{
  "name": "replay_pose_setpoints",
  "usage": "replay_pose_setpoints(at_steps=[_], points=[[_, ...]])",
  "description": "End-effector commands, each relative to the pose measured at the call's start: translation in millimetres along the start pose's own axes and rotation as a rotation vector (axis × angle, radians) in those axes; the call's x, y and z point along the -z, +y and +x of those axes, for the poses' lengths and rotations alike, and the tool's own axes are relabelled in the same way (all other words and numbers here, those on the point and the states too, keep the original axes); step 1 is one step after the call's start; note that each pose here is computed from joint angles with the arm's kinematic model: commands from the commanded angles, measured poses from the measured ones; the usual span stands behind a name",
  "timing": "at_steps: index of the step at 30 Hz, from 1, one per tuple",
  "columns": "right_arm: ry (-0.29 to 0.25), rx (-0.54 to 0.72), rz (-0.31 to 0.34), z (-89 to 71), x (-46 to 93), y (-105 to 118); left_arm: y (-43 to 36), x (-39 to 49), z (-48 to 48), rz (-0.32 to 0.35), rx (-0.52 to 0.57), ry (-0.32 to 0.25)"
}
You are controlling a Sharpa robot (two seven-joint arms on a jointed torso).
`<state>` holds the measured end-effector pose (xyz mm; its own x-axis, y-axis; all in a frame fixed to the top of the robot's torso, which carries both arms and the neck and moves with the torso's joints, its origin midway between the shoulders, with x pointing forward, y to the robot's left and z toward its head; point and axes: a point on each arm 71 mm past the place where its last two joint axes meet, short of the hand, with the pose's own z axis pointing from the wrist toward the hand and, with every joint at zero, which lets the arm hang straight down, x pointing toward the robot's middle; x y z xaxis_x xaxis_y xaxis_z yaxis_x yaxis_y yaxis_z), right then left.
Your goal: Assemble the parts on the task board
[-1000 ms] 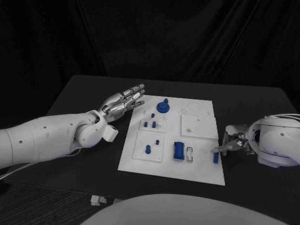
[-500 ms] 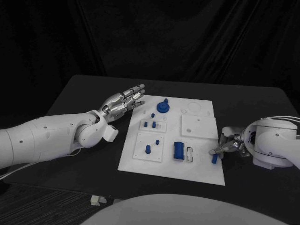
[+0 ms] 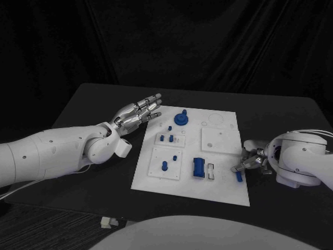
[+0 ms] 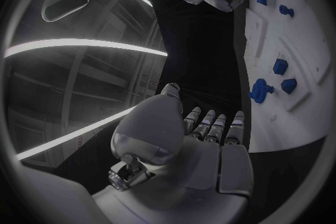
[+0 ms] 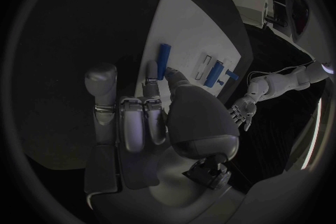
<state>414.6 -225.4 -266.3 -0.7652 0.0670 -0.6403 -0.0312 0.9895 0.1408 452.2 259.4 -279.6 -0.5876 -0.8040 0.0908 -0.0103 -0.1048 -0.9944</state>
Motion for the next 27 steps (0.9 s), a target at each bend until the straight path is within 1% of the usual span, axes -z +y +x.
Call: replay_pose_setpoints(at_steps=[1, 6, 14, 22, 27], points=[[-0.022, -0.045, 0.012, 2.2, -1.2, 0, -7.1, -0.3, 1.9, 0.107, 0.016, 0.010], [-0.022, -0.135, 0.003, 2.6, -1.4, 2, -7.0, -0.3, 2.0, 0.107, 0.016, 0.010], [0.039, -0.326, -0.008, 7.0, -0.3, 1, -6.8, 0.1, 1.3, 0.105, 0.016, 0.010], [0.074, -0.430, -0.018, 10.4, 2.7, 2, -6.5, 0.1, 1.0, 0.102, 0.017, 0.010], [0.108, -0.494, -0.025, 12.9, 3.6, 6, -6.2, 0.0, 1.0, 0.101, 0.017, 0.011]])
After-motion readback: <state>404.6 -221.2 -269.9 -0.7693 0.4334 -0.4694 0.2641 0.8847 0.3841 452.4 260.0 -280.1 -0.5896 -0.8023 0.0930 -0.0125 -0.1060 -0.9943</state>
